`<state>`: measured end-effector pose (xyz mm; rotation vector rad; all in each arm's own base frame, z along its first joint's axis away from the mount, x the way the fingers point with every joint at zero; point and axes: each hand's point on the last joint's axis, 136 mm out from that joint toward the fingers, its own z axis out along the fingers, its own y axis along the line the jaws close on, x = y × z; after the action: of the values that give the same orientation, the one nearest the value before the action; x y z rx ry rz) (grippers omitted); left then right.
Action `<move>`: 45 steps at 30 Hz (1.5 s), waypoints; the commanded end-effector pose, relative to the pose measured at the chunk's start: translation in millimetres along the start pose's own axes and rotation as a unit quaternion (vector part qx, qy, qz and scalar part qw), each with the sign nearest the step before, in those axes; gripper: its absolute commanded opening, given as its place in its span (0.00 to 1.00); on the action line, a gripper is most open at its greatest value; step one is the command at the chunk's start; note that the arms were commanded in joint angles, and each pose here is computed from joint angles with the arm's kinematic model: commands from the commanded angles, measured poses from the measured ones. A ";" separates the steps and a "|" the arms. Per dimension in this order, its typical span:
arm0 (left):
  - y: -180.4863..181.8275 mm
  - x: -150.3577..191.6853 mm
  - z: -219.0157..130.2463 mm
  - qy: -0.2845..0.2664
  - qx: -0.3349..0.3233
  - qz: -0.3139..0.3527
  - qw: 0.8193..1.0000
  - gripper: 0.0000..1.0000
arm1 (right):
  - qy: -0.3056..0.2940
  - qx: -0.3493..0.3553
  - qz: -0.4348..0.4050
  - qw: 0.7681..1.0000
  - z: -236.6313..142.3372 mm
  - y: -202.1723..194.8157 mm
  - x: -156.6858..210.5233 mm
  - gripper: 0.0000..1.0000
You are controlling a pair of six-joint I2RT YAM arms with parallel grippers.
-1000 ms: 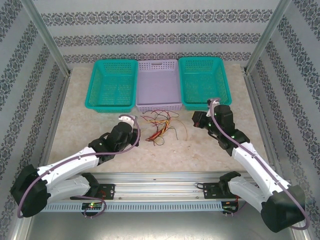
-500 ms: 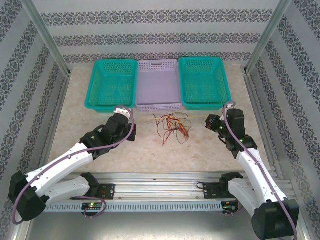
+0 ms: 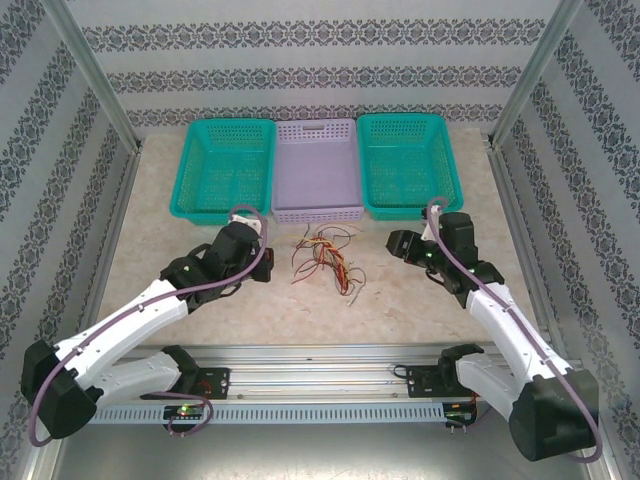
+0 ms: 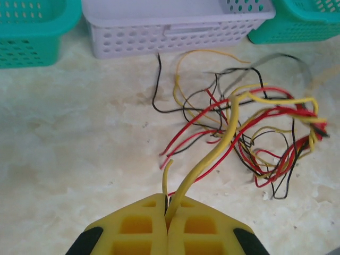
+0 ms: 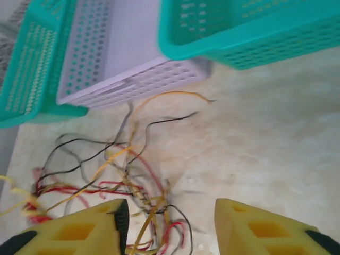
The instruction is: Untangle the cables
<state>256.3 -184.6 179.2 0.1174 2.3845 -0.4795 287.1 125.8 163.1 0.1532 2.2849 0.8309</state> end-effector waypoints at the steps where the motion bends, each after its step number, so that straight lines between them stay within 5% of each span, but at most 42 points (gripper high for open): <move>1: -10.7 -5.5 4.5 -0.003 0.031 -0.032 0.999 0.00 | -0.019 -0.056 -0.075 0.995 -5.3 39.4 -9.1 0.57; 6: -21.3 -14.1 4.1 -0.008 0.051 -0.047 0.998 0.00 | -0.019 -0.094 -0.142 0.985 -0.1 74.0 6.7 0.65; 11: -28.2 -20.0 0.7 -0.009 0.064 -0.060 0.996 0.00 | 0.003 -0.095 -0.188 0.978 21.2 86.5 28.5 0.63; 18: -25.6 -19.2 -8.1 -0.015 0.064 -0.062 0.996 0.00 | 0.033 -0.033 -0.210 0.977 52.4 64.8 42.7 0.49; 28: -25.8 -20.2 -15.0 -0.022 0.070 -0.069 0.995 0.00 | 0.058 -0.030 -0.223 0.973 75.4 65.0 61.9 0.33; 36: -19.1 -28.6 -32.0 -0.047 0.058 -0.071 0.995 0.00 | 0.068 0.001 -0.222 0.973 78.4 49.6 68.1 0.01; 45: 9.5 -70.3 -98.5 -0.147 -0.012 -0.061 0.987 0.00 | 0.095 0.099 -0.217 0.967 73.6 2.1 66.6 0.00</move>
<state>245.1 -175.5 250.2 -0.0141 2.2386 -0.6344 280.5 230.5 114.8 -0.4531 2.3101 0.6141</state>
